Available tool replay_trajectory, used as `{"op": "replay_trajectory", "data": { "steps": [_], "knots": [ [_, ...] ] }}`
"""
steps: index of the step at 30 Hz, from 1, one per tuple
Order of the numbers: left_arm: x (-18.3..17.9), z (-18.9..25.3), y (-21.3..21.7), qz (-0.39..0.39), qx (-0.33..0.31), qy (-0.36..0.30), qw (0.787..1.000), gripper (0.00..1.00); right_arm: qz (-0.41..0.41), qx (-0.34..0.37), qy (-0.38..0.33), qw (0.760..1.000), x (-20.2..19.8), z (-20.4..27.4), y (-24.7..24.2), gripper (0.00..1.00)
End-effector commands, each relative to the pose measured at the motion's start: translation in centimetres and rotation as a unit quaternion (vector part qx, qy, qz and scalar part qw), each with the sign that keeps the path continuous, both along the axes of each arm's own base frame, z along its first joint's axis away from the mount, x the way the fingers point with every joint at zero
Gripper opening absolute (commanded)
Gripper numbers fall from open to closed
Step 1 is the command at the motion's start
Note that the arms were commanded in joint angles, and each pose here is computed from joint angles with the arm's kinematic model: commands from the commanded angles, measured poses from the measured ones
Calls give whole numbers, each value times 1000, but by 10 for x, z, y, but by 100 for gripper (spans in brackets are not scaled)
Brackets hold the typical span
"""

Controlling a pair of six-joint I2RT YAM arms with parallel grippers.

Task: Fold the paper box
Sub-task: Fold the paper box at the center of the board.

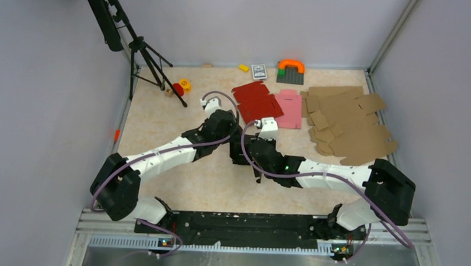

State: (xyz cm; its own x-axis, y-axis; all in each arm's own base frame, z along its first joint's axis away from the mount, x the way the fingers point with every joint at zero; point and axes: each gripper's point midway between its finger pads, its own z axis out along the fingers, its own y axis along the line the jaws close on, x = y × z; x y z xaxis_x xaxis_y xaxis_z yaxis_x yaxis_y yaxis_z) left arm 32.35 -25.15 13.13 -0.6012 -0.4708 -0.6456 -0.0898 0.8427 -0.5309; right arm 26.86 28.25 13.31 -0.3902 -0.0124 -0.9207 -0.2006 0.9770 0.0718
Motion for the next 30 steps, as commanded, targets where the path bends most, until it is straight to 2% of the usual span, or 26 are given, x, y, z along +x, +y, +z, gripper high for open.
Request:
{"op": "replay_trajectory", "data": {
  "steps": [1, 6, 8, 11, 16, 21, 26, 30],
  "knots": [
    [-4, 29, 19, -25, 60, 4, 998, 67, 15, 21, -2, 1000, -7, 10, 8, 0],
    [-22, 40, 27, -49, 32, 0, 998, 92, 14, 21, 0, 1000, -6, 9, 9, 0],
    [-30, 44, 19, -77, 3, -11, 997, 96, 16, 21, 1, 1000, -6, 9, 11, 0],
    [-35, 42, 6, -107, -26, -22, 994, 96, 20, 22, 1, 1000, -6, 8, 14, 0],
    [-29, 33, -5, -120, -23, -2, 992, 96, 23, 20, 4, 1000, -6, 5, 16, 0],
    [-23, 27, -2, -117, -13, 11, 993, 96, 27, 24, 2, 999, -6, 7, 18, 0],
    [-22, 40, -1, -119, -44, 0, 992, 97, 30, 23, 3, 999, -6, 6, 18, 0],
    [-16, 35, 8, -102, -51, 11, 993, 92, 32, 24, 2, 999, -7, 7, 19, 0]
  ]
}}
